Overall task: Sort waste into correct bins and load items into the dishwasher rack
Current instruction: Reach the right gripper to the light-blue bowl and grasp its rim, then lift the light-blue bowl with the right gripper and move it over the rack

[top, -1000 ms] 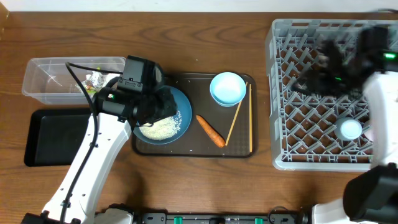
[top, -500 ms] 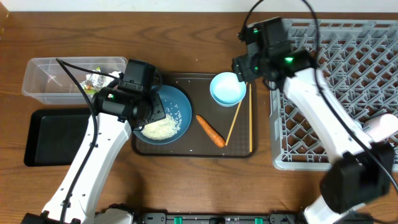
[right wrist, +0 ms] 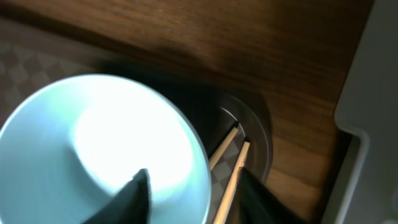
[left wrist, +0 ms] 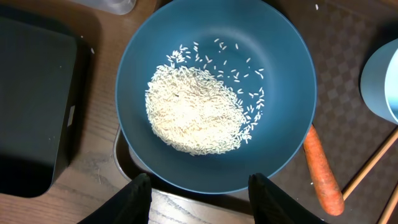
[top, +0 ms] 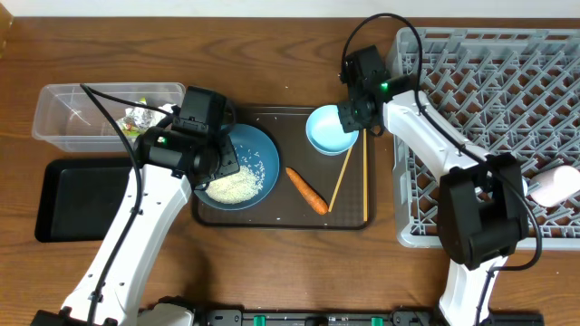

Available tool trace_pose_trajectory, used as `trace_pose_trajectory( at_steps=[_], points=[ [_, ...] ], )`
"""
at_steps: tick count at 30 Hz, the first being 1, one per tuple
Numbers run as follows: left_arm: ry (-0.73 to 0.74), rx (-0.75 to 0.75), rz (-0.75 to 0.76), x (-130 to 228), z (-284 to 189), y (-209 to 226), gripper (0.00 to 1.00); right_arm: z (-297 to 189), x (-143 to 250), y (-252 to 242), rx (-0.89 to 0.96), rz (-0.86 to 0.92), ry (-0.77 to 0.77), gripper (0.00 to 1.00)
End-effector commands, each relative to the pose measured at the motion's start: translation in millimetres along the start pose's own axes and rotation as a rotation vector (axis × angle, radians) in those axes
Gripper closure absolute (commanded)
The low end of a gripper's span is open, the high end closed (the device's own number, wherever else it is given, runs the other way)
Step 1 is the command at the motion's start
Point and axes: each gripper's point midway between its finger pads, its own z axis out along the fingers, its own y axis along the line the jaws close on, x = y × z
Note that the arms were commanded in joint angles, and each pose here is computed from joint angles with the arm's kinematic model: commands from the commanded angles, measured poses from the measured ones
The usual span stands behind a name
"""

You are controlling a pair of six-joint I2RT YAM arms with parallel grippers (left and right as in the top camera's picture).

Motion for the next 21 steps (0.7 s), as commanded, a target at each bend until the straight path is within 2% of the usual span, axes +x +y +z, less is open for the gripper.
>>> trace_pose_trajectory(
  at_steps=[1,12,15,17,21],
  points=[
    [-0.005,-0.017,0.004,0.6,-0.7,4.6,0.48,5.2,5.2,5.0,0.006,0.006,0.018,0.71],
    [-0.003,-0.018,0.005,1.0,-0.7,4.9,0.48,35.7,30.1,4.0,0.016,0.001,0.120,0.66],
    [-0.003,-0.018,0.004,1.0,-0.7,4.8,0.48,39.7,32.3,3.4,0.018,0.001,0.128,0.78],
    [-0.003,-0.018,0.004,1.0,-0.7,4.8,0.49,39.8,29.9,3.5,0.017,0.001,0.119,0.96],
    [-0.003,-0.018,0.004,1.0,-0.7,4.8,0.48,33.2,13.6,1.6,0.013,0.012,0.069,0.99]
  ],
)
